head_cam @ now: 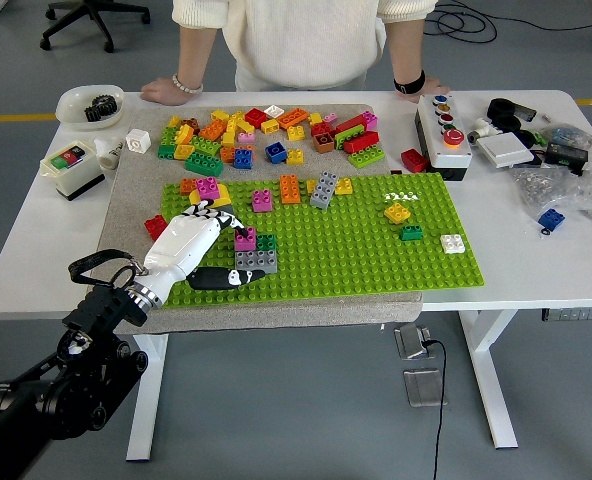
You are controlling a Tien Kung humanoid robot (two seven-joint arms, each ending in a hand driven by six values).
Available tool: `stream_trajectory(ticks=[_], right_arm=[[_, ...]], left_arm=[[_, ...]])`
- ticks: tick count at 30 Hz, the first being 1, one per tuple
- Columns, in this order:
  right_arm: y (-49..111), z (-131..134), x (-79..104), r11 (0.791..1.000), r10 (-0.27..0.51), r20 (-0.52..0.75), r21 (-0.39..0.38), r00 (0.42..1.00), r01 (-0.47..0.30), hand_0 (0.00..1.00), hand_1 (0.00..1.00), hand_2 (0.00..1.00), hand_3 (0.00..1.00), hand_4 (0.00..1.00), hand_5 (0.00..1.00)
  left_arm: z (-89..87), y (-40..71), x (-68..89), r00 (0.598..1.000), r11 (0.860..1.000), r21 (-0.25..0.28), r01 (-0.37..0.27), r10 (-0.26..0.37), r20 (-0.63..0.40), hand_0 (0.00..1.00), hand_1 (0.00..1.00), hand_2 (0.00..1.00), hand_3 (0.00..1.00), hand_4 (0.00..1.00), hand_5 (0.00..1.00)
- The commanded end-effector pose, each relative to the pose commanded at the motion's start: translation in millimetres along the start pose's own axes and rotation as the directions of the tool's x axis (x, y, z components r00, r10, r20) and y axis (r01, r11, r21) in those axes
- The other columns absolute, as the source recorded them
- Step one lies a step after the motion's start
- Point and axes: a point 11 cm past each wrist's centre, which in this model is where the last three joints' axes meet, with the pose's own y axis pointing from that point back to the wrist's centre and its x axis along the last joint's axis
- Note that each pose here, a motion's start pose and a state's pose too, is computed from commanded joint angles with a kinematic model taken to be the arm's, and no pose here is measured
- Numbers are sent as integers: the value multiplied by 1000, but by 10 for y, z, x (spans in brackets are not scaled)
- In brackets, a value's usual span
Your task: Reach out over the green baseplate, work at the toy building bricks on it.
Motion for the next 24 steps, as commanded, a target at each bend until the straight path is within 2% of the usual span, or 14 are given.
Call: stream_trajectory(ticks=[19, 24], right_arm=[[0, -8, 2, 1000, 2, 7, 2, 1000, -2, 745, 637, 679, 634, 857, 557], [0, -5, 4, 1000, 3, 8, 1, 1000, -3, 745, 637, 678, 633, 856, 556]], left_arm=[[64, -28, 55, 1000, 1000, -20, -6, 6, -5, 922, 792, 768, 585, 998, 725], [75, -36, 99, 1000, 999, -24, -24, 24, -5, 922, 792, 765, 585, 998, 723]])
